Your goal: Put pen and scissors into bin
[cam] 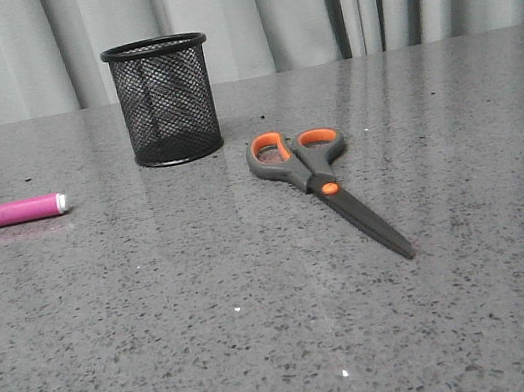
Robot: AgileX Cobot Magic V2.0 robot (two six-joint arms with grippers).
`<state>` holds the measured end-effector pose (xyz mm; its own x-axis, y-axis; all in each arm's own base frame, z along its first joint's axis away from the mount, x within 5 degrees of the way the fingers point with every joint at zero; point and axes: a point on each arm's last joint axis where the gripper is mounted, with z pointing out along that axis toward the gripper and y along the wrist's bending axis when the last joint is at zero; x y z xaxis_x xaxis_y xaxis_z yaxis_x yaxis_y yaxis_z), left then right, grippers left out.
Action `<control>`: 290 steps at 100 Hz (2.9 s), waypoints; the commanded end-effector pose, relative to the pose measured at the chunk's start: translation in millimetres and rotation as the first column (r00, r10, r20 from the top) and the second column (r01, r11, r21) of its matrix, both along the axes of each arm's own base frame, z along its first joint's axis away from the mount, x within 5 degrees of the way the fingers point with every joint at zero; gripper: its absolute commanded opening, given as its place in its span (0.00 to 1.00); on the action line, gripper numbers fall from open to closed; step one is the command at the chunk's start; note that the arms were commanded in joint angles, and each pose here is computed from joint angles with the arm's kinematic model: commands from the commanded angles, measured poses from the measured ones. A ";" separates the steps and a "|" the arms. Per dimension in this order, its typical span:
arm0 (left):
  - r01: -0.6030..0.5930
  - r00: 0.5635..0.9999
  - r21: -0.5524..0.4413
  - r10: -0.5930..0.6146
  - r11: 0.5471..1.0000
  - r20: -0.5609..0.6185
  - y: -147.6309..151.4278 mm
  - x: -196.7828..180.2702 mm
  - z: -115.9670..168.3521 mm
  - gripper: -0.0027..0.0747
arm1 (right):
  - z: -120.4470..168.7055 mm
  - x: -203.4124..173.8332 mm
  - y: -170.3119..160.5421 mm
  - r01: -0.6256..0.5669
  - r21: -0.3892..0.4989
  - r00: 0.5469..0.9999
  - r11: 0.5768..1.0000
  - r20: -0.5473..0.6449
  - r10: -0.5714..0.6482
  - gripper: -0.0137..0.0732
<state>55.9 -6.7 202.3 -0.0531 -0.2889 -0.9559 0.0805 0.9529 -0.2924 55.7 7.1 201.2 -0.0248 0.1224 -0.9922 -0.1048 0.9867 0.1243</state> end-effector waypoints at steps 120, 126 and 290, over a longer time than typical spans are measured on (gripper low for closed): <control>0.199 0.921 0.145 -0.134 0.969 -0.365 -15.2 65.8 117.6 0.01 | 132.4 101.8 23.6 -0.160 0.063 0.896 0.985 -0.410 0.172 0.10; 0.217 0.916 0.148 -0.148 0.965 -0.374 -16.8 72.3 119.2 0.04 | 134.2 104.6 24.3 -0.165 0.063 0.891 0.984 -0.419 0.177 0.16; 0.879 0.349 0.465 -0.524 -0.106 -0.777 -64.0 259.9 65.8 0.52 | 129.6 108.2 26.2 -0.215 0.009 0.866 0.977 -0.461 0.194 0.65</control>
<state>315.1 -63.1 252.0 -0.0222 0.8781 -0.4779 0.9708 0.1331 0.1994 159.9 35.3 315.1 -0.5666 0.0100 -0.8240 -0.2523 0.9498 0.1850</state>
